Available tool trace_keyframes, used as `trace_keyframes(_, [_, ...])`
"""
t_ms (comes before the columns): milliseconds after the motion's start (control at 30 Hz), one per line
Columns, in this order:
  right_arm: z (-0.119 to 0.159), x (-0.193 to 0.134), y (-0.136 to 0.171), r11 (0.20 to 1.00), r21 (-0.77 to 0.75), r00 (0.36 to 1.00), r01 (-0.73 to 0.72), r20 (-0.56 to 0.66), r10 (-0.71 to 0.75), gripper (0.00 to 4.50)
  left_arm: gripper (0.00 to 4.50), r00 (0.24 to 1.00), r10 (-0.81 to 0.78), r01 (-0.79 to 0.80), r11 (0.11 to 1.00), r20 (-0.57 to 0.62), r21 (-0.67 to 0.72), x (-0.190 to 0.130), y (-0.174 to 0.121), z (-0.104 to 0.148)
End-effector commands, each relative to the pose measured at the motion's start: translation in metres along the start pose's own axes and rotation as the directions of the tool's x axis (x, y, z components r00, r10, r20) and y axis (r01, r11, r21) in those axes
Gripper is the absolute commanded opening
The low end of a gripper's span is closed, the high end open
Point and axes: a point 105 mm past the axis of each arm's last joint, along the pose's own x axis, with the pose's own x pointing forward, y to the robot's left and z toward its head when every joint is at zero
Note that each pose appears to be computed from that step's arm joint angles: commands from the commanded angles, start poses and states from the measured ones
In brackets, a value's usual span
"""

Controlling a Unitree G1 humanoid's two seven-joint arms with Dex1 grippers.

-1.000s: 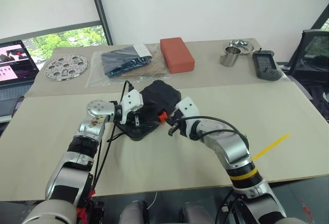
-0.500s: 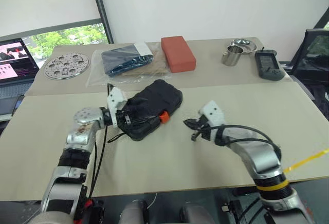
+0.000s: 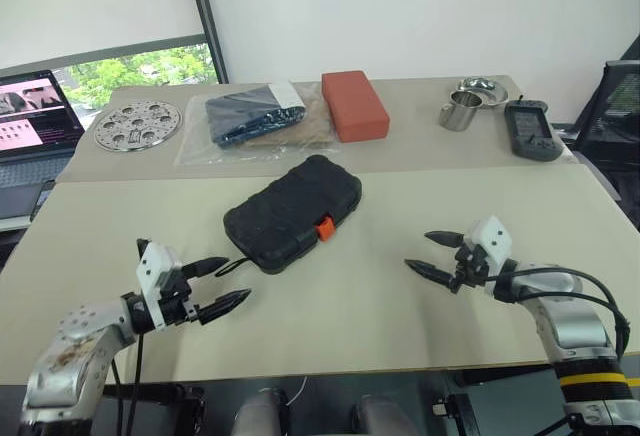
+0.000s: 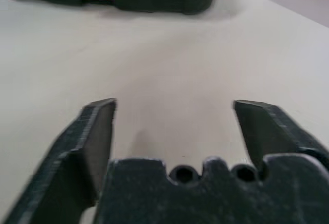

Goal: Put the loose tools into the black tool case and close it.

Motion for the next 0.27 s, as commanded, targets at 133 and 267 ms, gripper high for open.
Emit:
trace_keyframes(133, [-0.005, -0.028, -0.009, 0.998, -0.025, 0.998, 0.066, 0.024, -0.065, 4.48, 4.5, 0.972, 0.225, -0.214, 0.965, -0.066, 0.151, -0.017, 0.012, -0.021])
trace_keyframes(267, [-0.005, -0.03, -0.012, 0.995, -0.022, 0.995, 0.095, 0.037, -0.094, 4.48, 4.5, 0.972, 0.225, -0.213, 0.965, -0.067, 0.153, -0.016, 0.014, -0.027])
